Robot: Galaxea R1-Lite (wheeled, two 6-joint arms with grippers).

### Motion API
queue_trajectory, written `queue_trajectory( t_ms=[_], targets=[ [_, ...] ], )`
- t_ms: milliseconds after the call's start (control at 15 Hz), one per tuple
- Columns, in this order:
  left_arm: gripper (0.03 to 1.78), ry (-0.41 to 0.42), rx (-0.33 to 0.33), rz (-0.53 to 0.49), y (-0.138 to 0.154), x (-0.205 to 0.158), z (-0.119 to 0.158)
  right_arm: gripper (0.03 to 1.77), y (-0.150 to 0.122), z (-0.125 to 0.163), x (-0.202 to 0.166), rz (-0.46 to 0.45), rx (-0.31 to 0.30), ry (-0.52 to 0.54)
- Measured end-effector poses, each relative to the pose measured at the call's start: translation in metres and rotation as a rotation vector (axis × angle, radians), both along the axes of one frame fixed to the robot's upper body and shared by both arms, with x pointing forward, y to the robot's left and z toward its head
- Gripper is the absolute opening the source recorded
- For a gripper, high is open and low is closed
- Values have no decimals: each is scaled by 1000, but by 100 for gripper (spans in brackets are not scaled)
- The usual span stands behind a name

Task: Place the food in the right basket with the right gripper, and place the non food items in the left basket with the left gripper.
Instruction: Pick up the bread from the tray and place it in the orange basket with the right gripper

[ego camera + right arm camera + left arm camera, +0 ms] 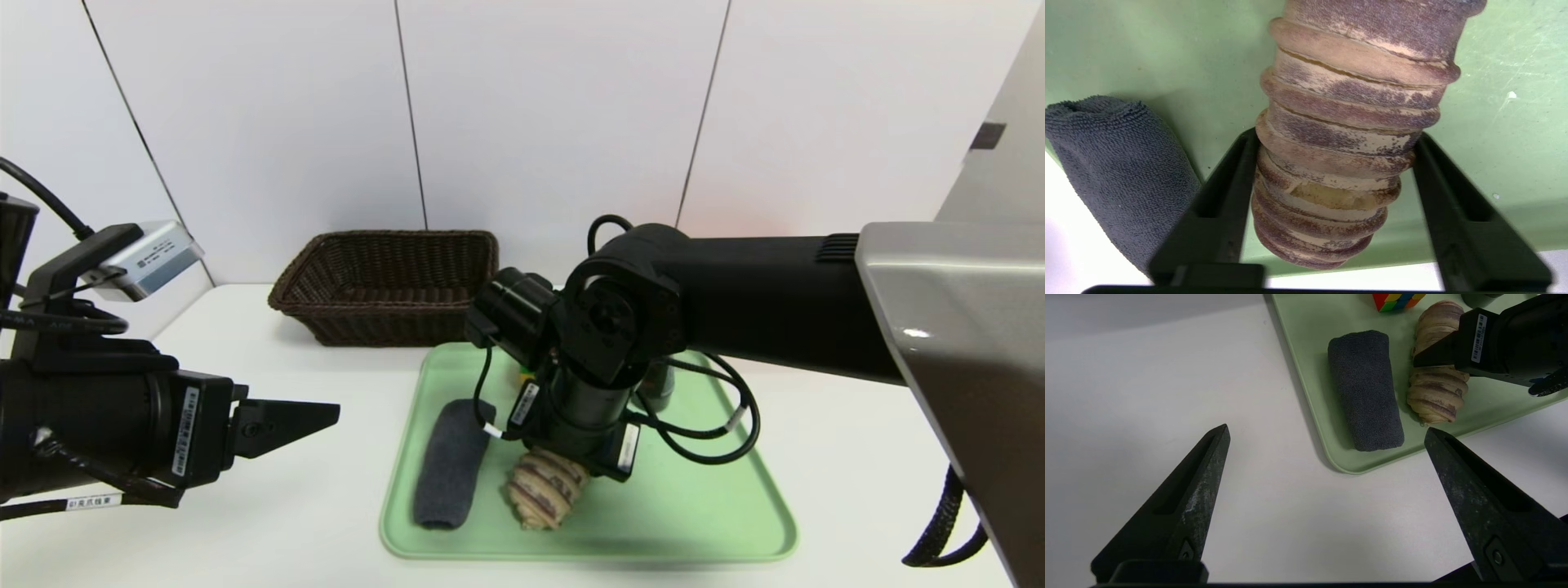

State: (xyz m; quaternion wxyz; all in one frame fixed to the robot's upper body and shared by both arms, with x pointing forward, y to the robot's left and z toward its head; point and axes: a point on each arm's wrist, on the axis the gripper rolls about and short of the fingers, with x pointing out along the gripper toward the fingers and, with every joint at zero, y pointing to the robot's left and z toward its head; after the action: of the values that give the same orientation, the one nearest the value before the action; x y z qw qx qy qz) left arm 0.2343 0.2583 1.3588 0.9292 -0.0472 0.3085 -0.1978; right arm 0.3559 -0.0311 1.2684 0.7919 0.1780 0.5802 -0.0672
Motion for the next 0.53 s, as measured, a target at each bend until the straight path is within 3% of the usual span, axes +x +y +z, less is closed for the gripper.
queue_trajectory(
  t_ms=[200, 267, 333, 533],
  targets=[
    [169, 4, 1, 0, 0, 0, -1, 79, 1, -2, 0, 2, -1, 7],
    [169, 3, 1, 0, 0, 0, -1, 60, 0, -2, 0, 2, -1, 8],
    [169, 3, 1, 0, 0, 0, -1, 14, 0, -1, 0, 2, 2, 8],
    [169, 4, 2, 0, 1, -1, -1, 11, -2, 4, -2, 2, 7, 5]
  ],
)
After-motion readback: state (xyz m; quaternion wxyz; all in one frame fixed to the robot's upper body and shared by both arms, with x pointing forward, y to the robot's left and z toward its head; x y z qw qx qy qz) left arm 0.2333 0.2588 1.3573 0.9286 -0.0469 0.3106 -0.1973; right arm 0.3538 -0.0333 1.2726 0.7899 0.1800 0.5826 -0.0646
